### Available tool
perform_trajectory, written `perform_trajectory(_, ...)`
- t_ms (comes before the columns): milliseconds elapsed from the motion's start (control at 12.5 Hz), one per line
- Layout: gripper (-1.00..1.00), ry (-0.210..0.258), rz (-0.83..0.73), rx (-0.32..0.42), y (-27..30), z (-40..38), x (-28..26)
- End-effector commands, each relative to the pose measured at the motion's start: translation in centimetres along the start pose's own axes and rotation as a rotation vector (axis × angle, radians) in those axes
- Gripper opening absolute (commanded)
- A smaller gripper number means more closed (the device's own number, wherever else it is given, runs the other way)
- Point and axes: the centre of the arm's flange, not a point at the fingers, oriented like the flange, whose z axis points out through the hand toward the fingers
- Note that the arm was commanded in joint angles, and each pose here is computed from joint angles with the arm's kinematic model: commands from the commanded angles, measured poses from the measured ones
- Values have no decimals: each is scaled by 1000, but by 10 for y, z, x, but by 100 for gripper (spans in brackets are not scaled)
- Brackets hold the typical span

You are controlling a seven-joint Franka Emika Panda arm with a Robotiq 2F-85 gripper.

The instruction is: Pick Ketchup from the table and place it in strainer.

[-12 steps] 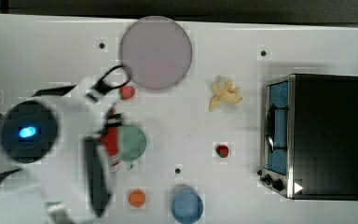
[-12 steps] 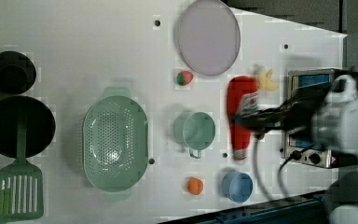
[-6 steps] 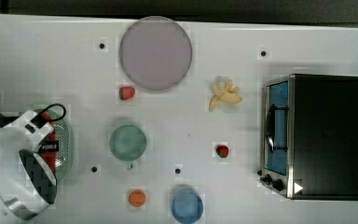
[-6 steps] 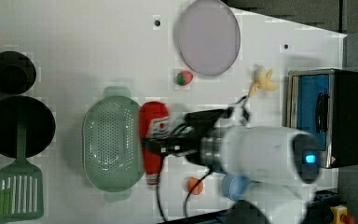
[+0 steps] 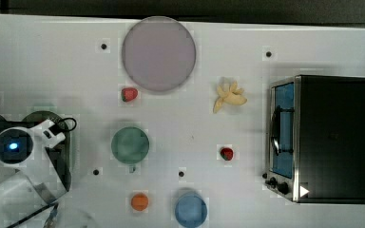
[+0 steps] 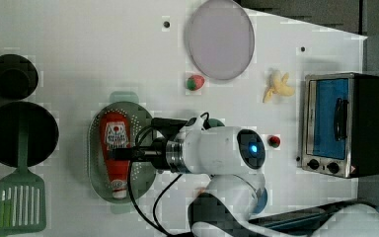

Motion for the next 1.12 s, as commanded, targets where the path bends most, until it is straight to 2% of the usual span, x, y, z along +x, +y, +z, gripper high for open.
perform_trajectory(80, 100, 111, 66, 66, -24, -50, 19)
perform_trajectory(240, 100, 148, 143, 65, -39, -90, 16)
perform_trajectory(480, 100, 168, 186, -39, -40, -170, 6)
perform_trajectory(720, 100, 143, 260, -189, -12, -258, 0)
perform_trajectory(880, 100, 118, 327, -256, 12, -307, -2)
perform_trajectory(1120, 100, 150, 450, -249, 58, -379, 12)
